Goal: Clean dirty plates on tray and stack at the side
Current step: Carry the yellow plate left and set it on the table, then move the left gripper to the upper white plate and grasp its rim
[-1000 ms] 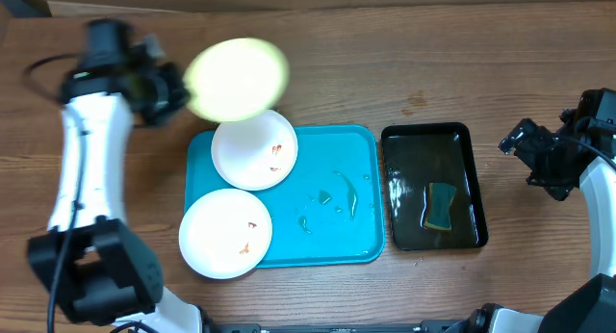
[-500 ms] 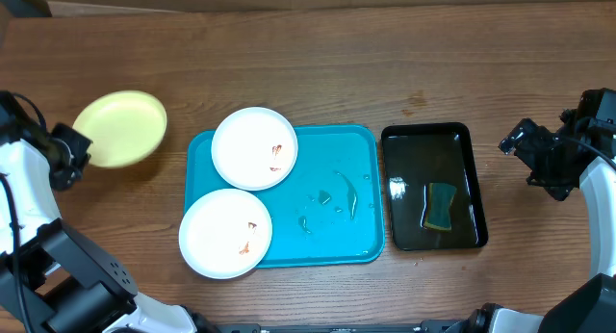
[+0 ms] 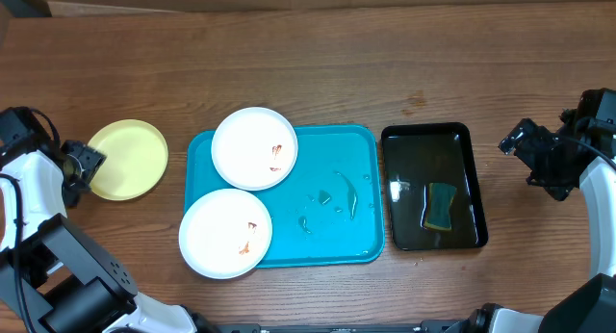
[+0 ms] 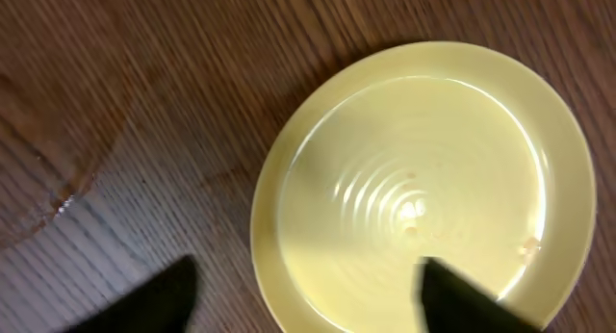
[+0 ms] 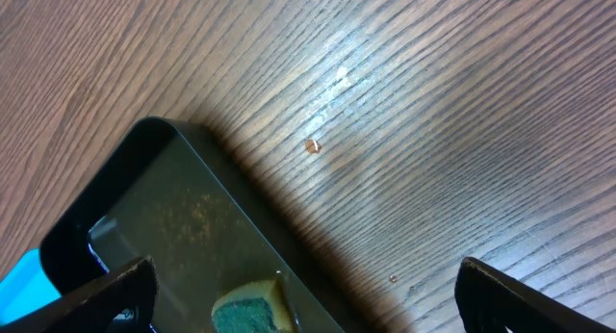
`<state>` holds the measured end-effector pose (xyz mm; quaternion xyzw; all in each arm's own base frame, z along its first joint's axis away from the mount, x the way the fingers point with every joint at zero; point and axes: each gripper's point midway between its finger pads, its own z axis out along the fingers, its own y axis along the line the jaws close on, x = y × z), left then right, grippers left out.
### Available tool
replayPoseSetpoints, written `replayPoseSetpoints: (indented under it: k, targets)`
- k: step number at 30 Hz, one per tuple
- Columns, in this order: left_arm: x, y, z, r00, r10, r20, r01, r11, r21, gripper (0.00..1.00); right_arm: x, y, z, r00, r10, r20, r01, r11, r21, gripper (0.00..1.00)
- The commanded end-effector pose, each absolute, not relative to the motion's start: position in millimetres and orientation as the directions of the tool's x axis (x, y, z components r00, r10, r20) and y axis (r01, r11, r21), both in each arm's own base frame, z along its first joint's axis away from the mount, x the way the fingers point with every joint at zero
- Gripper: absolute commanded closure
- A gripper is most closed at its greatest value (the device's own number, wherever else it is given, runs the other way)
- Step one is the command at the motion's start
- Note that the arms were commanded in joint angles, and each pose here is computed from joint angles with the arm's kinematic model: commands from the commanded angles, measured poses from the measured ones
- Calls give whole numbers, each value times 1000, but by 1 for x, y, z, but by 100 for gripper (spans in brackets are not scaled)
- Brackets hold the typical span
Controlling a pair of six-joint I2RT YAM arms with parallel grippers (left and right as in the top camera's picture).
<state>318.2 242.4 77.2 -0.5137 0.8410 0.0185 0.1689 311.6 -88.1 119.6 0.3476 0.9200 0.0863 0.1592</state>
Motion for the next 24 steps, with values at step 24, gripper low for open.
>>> replayPoseSetpoints:
  k: [24]
  targets:
    - [380, 0, 104, -953, -137, -271, -155, 987, 45, 26, 316, -91, 127, -697, 668, -259, 611, 743, 274, 0]
